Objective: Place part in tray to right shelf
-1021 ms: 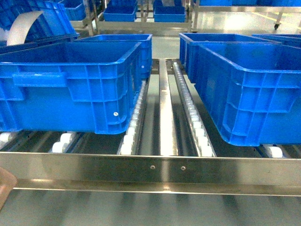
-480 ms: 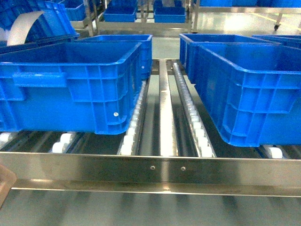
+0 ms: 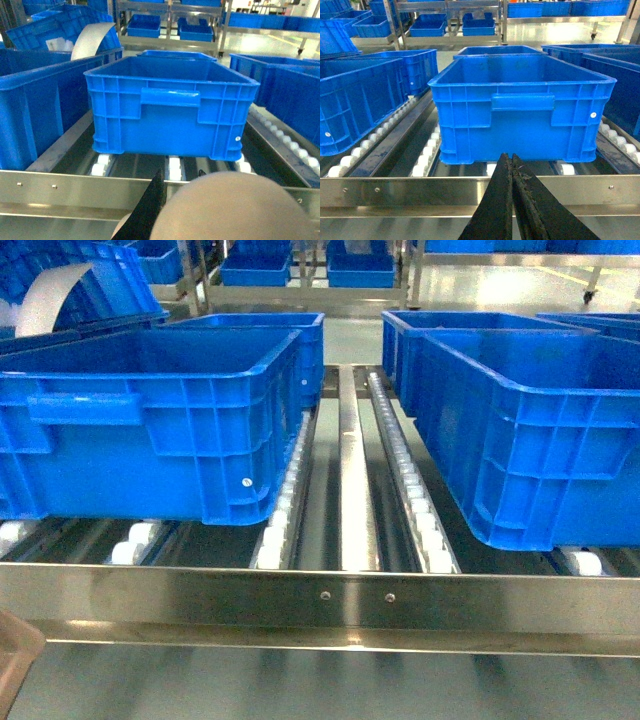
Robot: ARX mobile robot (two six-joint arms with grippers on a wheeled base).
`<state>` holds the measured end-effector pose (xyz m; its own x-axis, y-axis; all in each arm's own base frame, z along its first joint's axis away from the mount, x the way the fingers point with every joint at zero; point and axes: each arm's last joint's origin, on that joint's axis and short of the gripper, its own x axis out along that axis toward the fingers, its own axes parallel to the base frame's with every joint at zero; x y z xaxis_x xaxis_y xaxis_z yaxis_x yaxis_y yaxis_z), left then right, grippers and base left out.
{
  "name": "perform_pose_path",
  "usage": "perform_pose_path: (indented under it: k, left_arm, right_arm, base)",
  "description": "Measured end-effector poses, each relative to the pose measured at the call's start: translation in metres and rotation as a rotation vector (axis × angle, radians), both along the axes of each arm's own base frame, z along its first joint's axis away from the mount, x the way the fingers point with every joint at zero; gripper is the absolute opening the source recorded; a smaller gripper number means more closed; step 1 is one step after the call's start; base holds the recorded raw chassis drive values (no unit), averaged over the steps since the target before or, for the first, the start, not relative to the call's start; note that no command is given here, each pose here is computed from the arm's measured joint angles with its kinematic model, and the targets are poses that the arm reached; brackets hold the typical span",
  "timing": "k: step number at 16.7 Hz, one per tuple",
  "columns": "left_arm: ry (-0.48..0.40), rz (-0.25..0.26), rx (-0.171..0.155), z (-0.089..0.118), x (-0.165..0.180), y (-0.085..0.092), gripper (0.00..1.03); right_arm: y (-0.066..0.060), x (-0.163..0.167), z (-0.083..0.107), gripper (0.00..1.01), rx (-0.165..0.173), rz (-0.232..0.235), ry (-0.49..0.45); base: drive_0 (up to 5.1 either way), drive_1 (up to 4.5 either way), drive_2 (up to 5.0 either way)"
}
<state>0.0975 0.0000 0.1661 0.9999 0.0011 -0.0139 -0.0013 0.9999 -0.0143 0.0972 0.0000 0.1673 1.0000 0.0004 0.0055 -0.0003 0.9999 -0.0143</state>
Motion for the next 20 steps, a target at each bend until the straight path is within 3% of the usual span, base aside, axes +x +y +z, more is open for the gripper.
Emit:
perform_pose_path:
  k: [6, 9, 16, 20]
  left_arm:
    - [-0.01, -0.001, 0.0, 0.0009, -0.0001, 0.0, 0.13]
    - [-0.01, -0.001, 0.0, 0.0009, -0.0001, 0.0, 0.13]
    - [-0.01, -0.001, 0.0, 0.0009, -0.0001, 0.0, 0.13]
    - [-0.01, -0.001, 0.0, 0.0009, -0.0001, 0.0, 0.13]
  right_arm:
    - [0.0, 0.0, -0.0001, 0.02, 0.0, 0.0, 0.001]
    - [0.0, 0.0, -0.0001, 0.12, 0.0, 0.0, 0.001]
    - [0.0, 0.0, -0.0001, 1.0, 0.0, 0.0, 0.001]
    - [0.0, 0.0, -0.0001, 0.98, 0.0, 0.0, 0.001]
  base:
    - [0.0, 0.0, 0.0]
    - [0.0, 0.0, 0.0]
    - [0.0, 0.0, 0.0]
    - [0.0, 0.0, 0.0]
